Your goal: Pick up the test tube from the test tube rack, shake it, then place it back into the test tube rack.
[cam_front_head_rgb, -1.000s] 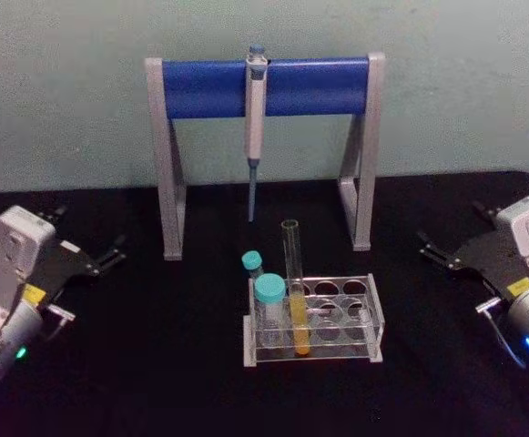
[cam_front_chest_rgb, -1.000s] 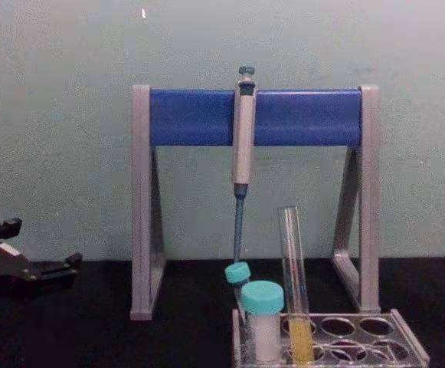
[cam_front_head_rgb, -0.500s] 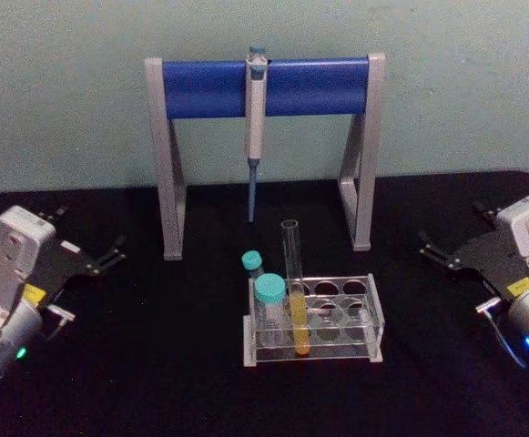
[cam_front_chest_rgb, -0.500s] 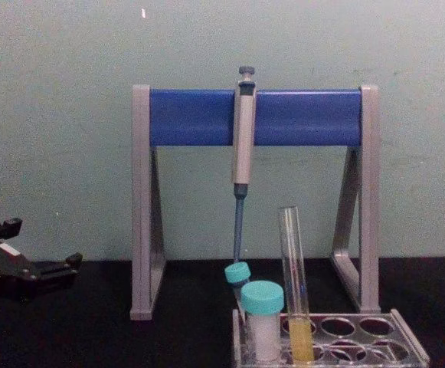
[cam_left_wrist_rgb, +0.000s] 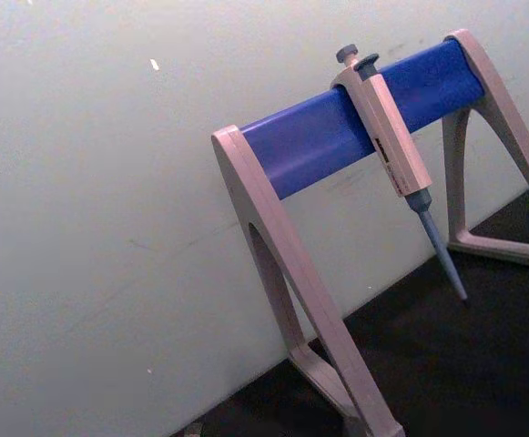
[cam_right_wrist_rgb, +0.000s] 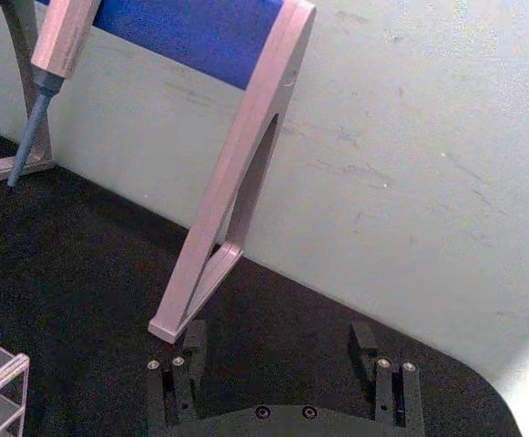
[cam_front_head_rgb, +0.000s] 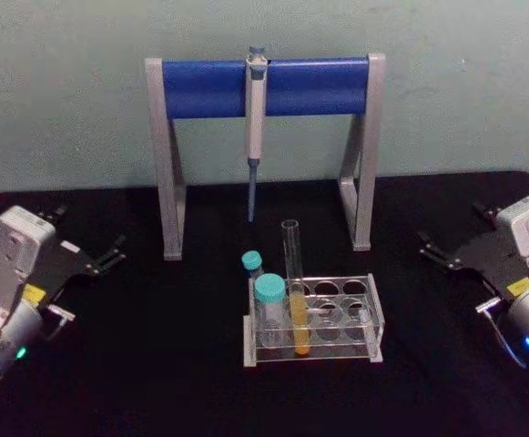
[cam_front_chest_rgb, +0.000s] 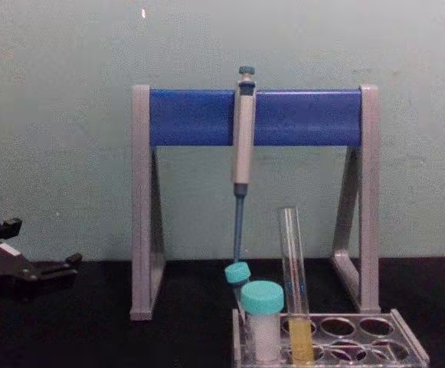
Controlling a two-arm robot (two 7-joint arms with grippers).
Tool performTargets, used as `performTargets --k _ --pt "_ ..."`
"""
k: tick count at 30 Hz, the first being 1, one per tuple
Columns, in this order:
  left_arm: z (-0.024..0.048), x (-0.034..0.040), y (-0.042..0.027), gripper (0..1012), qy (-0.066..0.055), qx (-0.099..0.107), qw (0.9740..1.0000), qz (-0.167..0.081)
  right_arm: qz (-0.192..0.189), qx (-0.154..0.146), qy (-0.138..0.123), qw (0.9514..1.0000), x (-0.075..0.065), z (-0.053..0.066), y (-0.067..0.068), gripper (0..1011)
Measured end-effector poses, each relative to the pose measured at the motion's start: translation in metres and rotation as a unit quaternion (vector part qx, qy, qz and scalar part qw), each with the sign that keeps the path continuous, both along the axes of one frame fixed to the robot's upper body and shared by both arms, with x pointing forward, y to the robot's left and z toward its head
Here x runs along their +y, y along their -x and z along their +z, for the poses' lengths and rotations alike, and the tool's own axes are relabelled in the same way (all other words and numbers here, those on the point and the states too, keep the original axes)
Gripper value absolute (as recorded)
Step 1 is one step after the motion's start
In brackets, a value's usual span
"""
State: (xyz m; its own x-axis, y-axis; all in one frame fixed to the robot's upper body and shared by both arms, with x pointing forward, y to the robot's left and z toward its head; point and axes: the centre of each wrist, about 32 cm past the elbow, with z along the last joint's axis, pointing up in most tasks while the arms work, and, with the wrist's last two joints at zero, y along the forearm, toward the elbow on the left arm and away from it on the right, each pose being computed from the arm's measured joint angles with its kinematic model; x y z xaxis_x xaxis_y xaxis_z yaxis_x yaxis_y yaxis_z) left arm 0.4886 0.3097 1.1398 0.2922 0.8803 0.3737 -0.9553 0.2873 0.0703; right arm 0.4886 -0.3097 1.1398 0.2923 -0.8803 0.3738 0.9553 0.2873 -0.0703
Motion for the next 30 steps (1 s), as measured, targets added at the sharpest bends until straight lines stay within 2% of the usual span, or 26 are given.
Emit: performTargets --k 30 --pt "0.0 0.0 0.0 1001 0.0 0.0 1.0 0.0 0.0 0.0 0.0 1.0 0.0 0.0 0.0 1000"
